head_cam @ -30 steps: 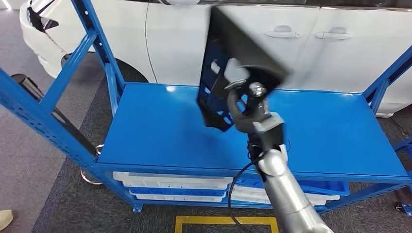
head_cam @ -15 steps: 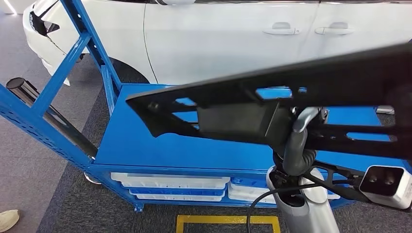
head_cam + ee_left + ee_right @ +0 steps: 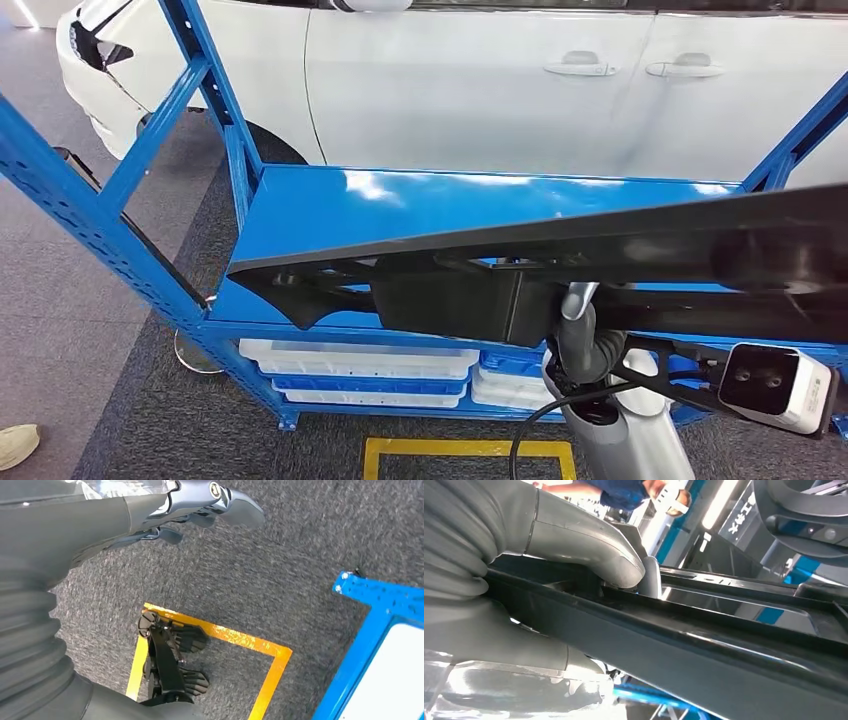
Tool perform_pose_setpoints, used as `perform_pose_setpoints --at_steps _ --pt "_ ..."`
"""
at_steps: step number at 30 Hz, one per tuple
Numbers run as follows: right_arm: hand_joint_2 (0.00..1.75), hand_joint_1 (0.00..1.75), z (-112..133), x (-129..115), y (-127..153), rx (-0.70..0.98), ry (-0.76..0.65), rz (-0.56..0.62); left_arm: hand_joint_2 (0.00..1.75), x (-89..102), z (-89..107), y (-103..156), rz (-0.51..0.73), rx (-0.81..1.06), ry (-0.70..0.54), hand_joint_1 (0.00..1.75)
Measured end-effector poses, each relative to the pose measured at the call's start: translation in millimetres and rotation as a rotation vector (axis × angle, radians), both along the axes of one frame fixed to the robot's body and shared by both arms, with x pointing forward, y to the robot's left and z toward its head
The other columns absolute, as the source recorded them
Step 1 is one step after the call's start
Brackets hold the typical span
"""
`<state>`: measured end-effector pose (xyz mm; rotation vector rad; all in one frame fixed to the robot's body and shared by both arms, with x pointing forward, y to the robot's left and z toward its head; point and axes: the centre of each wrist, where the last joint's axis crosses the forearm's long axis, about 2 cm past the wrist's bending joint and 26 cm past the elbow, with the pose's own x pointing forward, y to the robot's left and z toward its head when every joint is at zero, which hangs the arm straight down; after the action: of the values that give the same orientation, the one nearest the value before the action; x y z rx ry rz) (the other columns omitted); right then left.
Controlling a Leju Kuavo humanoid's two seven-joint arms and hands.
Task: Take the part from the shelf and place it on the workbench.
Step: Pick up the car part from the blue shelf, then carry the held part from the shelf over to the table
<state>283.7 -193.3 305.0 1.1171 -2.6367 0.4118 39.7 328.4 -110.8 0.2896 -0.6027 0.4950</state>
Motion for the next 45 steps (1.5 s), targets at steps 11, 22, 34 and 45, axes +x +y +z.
perform_pose_setpoints --at_steps 11,22,34,45 --pt "1.75 1.75 -4.6 3.1 -0.9 -0.018 0.02 0.047 1.75 0.7 -0.2 -4.5 0.016 -0.002 0.019 0.0" --pt "1.75 1.75 -14.6 7.9 -10.8 0.0 0.034 0.057 1.75 -2.9 -0.5 -4.4 0.009 0.003 0.036 0.0" --pt "1.75 1.75 -22.7 14.9 -24.6 -0.004 0.055 0.051 1.75 -1.8 -0.2 -1.5 0.007 0.016 0.043 0.0" --pt "1.75 1.75 -20.7 21.3 -29.1 -0.025 0.063 0.028 1.75 -4.7 -0.4 -0.9 0.014 0.015 0.058 0.0"
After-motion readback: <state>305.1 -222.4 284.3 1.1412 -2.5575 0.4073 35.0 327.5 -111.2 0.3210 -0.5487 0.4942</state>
